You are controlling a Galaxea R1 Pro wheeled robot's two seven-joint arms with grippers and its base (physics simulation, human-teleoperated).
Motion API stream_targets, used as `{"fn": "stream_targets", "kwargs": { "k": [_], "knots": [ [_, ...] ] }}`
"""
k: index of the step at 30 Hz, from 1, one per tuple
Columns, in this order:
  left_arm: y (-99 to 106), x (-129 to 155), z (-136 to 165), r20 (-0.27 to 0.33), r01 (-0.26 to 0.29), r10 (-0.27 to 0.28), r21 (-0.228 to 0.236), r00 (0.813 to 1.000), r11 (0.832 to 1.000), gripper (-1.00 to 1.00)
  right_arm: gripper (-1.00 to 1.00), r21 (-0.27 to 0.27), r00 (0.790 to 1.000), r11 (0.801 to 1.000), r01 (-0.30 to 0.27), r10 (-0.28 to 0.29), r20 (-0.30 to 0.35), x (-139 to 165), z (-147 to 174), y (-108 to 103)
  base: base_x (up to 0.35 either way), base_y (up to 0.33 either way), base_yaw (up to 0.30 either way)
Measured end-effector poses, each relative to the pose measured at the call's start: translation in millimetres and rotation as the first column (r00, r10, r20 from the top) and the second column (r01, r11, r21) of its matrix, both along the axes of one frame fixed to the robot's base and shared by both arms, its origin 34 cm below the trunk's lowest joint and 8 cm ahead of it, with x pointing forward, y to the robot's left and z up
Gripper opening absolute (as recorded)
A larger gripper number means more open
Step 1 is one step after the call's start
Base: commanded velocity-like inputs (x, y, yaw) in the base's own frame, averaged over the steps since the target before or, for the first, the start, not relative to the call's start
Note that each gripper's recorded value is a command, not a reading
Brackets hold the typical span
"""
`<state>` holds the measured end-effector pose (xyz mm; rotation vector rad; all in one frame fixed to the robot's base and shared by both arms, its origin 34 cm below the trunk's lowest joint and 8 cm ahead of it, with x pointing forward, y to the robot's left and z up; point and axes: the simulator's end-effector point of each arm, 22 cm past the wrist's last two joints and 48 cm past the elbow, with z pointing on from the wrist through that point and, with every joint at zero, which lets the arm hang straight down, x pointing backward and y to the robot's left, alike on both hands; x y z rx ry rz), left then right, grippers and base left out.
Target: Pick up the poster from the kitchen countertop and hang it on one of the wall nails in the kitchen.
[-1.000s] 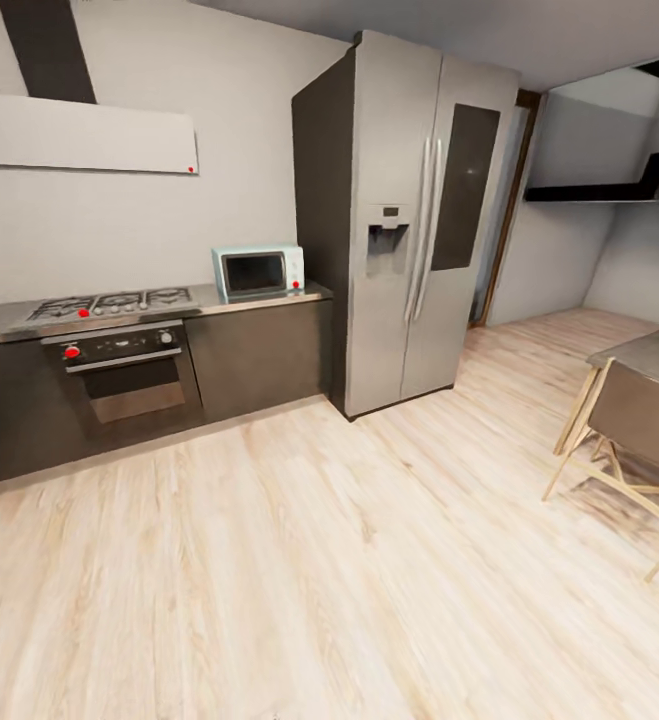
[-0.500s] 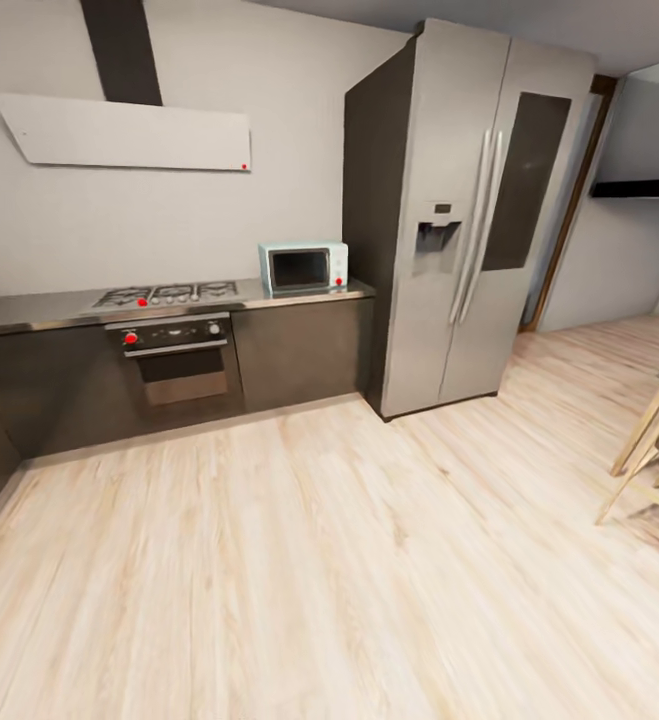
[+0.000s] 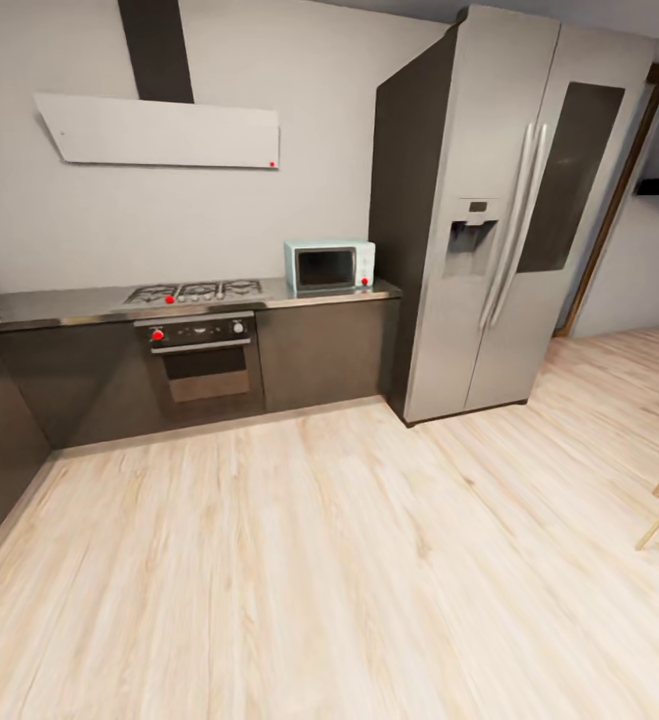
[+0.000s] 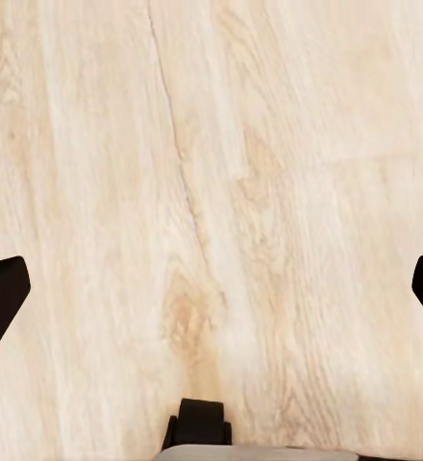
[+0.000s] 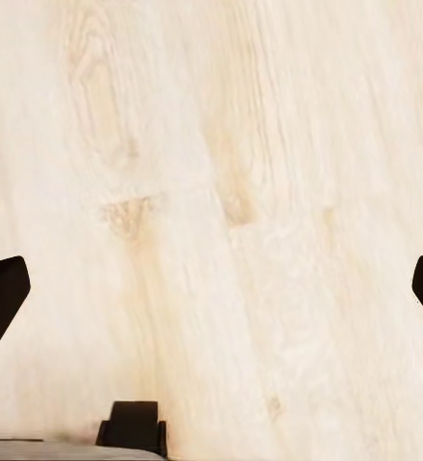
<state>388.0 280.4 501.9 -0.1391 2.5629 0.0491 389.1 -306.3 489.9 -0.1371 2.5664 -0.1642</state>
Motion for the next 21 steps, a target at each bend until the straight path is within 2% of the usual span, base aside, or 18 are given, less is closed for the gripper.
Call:
{"fn": "stream_targets", "kwargs": {
  "k": [3,8,12,17,21],
  "knots": [
    [0,0,0,0.0,0.0,0.0,0.0,1.0,1.0,1.0,1.0,-0.014,0.999,0.999,-0.035,0.034,-0.007,-2,-1,1,0.291,0.148,0.002],
    [1,0,0,0.0,-0.001,0.001,0.001,1.0,1.0,1.0,1.0,-0.021,0.999,0.998,-0.052,0.052,-0.009,-2,-1,3,0.294,0.157,0.087],
    [5,-1,0,0.0,-0.013,0.013,0.003,1.0,1.0,1.0,1.0,-0.02,0.998,0.998,-0.054,0.054,-0.009,-2,-1,4,0.295,0.16,0.222],
    [16,-3,0,-0.001,-0.054,0.054,0.006,0.999,0.999,1.0,1.0,-0.02,0.999,0.998,-0.052,0.051,-0.008,-2,-1,5,0.297,0.161,0.263],
    [18,-4,0,-0.003,-0.062,0.062,0.007,0.998,0.998,1.0,1.0,-0.019,0.999,0.999,-0.051,0.051,-0.01,-2,-2,5,0.303,0.161,0.275]
  ]
}}
